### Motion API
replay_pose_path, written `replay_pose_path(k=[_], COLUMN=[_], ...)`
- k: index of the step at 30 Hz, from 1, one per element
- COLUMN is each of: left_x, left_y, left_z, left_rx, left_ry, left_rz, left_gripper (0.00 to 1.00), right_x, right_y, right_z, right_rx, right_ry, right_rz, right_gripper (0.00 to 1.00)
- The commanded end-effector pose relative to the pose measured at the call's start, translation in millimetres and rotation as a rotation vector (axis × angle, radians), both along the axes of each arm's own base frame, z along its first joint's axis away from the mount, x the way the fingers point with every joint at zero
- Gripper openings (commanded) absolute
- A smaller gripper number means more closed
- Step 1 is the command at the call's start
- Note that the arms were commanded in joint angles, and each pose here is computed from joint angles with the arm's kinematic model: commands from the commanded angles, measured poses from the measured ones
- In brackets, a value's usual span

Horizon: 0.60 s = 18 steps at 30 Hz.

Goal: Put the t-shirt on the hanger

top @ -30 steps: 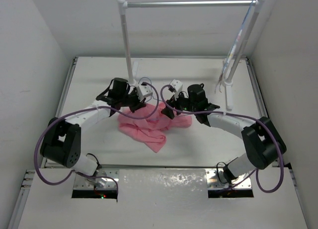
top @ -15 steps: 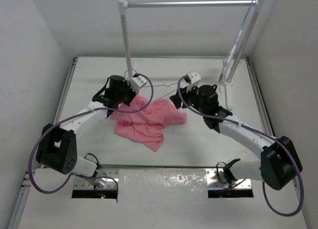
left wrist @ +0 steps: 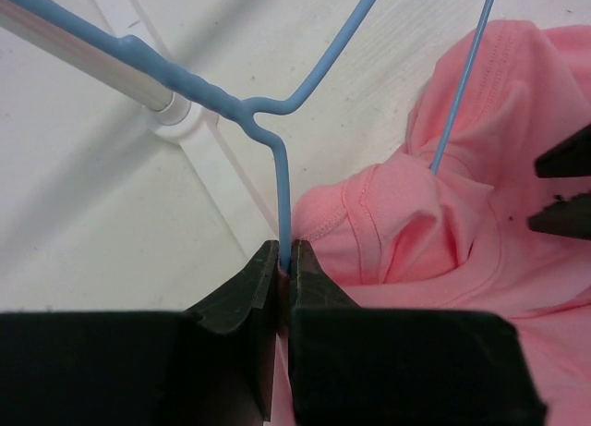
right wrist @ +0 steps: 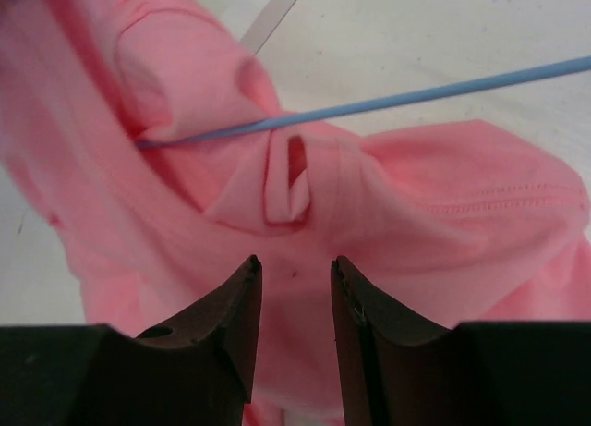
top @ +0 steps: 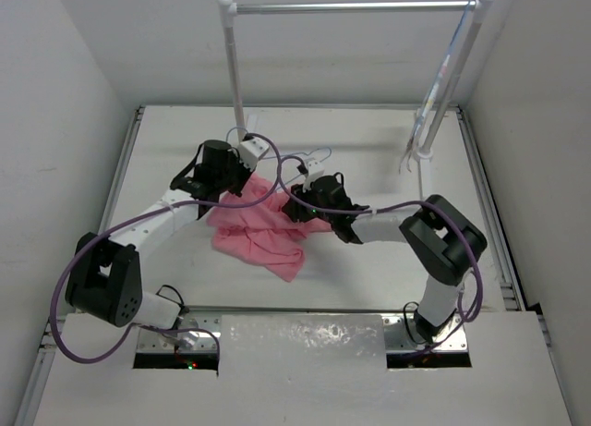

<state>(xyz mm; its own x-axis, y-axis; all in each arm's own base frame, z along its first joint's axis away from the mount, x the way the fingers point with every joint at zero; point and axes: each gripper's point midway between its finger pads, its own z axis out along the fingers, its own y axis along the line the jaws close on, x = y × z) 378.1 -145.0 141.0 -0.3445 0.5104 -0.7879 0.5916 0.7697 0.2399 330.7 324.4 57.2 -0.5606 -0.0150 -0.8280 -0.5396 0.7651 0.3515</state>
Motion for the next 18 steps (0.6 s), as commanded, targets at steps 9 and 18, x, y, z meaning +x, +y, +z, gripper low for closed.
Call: replay_pose_path(k=[9, 18], left_x=[5, 7], left_y=[0, 4], left_z=[22, 24], left_rx=[-0.045, -0.029], left_ry=[-0.063, -0.080], left_rz=[0.023, 0.042], left_gripper=[0.00, 0.00], right_x=[55, 55], right_y=[17, 2], right_z=[-20, -58], right_rx=[-0.045, -0.139], right_ry=[-0.018, 0.023], right_rz=[-0.123, -0.177], right_gripper=[0.37, 0.31])
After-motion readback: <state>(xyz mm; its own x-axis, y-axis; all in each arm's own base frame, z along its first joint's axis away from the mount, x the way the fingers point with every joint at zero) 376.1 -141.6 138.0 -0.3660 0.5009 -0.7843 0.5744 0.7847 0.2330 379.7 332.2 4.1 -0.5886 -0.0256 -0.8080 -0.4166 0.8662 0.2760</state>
